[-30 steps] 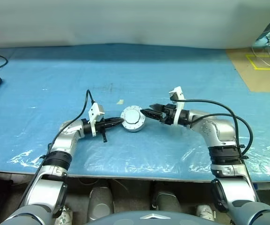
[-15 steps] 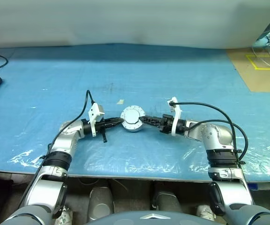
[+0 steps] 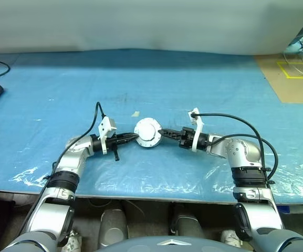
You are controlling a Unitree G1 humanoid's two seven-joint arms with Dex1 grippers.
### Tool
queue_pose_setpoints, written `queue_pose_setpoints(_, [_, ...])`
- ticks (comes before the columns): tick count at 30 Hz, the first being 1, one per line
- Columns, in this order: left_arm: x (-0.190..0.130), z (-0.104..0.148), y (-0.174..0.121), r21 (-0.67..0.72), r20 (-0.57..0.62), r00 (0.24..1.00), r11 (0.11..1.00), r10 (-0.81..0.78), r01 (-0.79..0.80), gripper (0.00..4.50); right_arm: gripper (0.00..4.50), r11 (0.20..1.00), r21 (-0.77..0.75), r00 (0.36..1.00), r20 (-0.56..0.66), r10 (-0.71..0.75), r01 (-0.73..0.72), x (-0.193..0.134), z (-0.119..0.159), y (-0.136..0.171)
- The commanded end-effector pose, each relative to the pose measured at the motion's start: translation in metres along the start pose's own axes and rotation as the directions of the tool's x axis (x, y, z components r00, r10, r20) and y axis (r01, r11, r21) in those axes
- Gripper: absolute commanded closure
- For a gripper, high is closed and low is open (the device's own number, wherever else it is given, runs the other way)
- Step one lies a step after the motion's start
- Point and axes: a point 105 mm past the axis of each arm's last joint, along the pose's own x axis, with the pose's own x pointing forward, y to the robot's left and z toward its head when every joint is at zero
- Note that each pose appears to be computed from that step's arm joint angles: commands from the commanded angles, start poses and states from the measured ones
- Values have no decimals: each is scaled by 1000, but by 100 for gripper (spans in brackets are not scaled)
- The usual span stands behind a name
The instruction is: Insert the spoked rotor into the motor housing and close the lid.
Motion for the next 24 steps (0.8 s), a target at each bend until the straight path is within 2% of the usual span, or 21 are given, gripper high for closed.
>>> queue_pose_setpoints(1, [4,-15,-4,-29,-57,998,1000,-7,5,450,341,999,-34,999,4,41,-40,1,6,10])
queue_pose_setpoints(5, [3,-10,3,-29,-22,999,999,36,-37,450,341,1000,-13,999,35,13,-12,-1,10,5])
queue_pose_setpoints(8, [3,17,20,-79,137,982,989,133,-123,450,341,1000,19,996,92,13,-15,-4,21,3])
queue_pose_setpoints(10, [2,25,25,-92,177,970,984,166,-152,450,341,998,57,991,134,16,-24,-6,27,3])
queue_pose_setpoints(14, [-1,36,31,-262,250,946,955,204,-137,450,341,990,124,971,237,33,-63,-12,45,2])
queue_pose_setpoints(17, [-4,37,36,-325,255,935,932,246,-157,450,341,984,157,950,311,32,-85,-17,59,2])
queue_pose_setpoints(20, [-6,36,37,-364,257,932,919,255,-151,385,341,979,175,929,368,36,-107,-22,72,3])
queue_pose_setpoints(24, [-5,43,35,-448,305,918,889,254,-97,255,341,970,176,898,432,79,-170,-25,86,15])
